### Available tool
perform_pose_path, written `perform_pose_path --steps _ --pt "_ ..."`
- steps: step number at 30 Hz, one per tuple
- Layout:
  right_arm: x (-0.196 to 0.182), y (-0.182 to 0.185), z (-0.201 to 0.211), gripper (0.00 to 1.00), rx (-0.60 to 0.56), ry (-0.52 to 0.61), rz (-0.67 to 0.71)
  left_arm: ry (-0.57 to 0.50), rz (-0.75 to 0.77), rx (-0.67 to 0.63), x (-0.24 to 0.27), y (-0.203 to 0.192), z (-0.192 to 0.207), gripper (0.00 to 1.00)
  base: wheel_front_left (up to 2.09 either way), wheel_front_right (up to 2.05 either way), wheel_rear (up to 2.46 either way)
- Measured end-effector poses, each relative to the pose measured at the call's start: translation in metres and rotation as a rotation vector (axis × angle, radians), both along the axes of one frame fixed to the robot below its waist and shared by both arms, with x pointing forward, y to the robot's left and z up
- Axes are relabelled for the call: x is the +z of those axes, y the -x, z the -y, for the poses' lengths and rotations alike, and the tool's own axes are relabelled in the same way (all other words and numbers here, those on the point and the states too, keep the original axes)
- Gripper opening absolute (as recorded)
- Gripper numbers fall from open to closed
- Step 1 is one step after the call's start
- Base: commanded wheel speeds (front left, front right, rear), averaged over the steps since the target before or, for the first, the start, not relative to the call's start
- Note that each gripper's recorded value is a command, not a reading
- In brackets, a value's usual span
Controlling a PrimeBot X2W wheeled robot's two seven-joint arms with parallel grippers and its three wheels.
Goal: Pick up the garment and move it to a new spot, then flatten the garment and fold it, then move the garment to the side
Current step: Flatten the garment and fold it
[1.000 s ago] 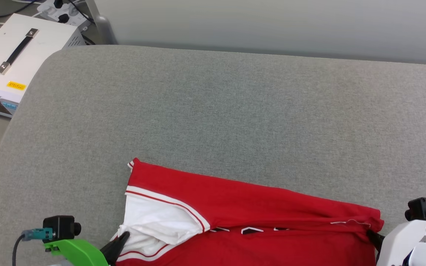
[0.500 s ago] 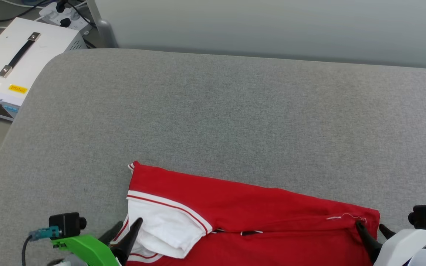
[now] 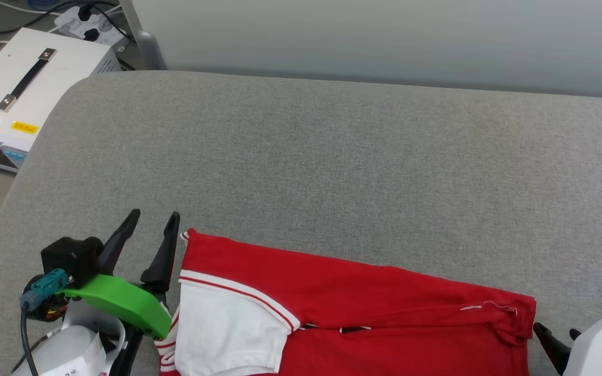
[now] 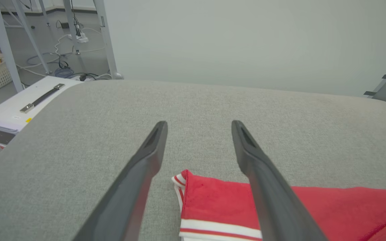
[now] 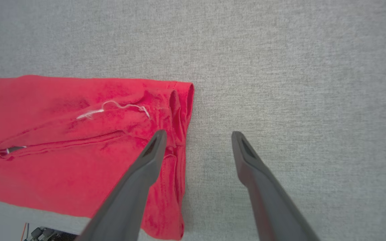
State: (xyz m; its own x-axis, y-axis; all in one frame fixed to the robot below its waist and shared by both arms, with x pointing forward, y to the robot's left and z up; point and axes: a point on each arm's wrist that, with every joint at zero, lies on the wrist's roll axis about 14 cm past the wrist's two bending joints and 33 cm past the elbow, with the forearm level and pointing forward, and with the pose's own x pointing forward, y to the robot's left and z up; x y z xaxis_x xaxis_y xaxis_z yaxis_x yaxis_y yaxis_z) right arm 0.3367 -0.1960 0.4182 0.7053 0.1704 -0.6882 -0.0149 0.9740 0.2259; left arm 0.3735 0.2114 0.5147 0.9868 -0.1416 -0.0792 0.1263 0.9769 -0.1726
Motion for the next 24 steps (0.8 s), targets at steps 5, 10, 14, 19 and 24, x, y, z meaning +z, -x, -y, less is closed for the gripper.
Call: perform_pose_path --steps 5,10,14,19,24 --pt "-0.014 0.002 -0.01 1.0 0.023 -0.014 -0.058 -0.018 0.121 0.046 0.025 -0.005 0.007 1.0 0.0 0.0 0.0" --pt "-0.035 0.007 -0.025 1.0 0.054 -0.04 -0.139 -0.01 0.136 0.098 0.022 0.001 0.004 1.0 0.0 0.0 0.0" --pt "-0.045 0.006 -0.03 1.0 0.065 -0.049 -0.173 -0.018 0.13 0.103 0.016 0.004 0.004 1.0 0.0 0.0 0.0" --pt "-0.057 0.01 -0.039 0.35 0.091 -0.063 -0.223 -0.014 0.112 0.097 0.006 0.005 0.005 1.0 0.0 0.0 0.0" --pt "-0.058 0.006 -0.048 0.0 0.111 -0.084 -0.227 -0.01 0.102 0.086 0.0 0.005 0.009 1.0 0.0 0.0 0.0"
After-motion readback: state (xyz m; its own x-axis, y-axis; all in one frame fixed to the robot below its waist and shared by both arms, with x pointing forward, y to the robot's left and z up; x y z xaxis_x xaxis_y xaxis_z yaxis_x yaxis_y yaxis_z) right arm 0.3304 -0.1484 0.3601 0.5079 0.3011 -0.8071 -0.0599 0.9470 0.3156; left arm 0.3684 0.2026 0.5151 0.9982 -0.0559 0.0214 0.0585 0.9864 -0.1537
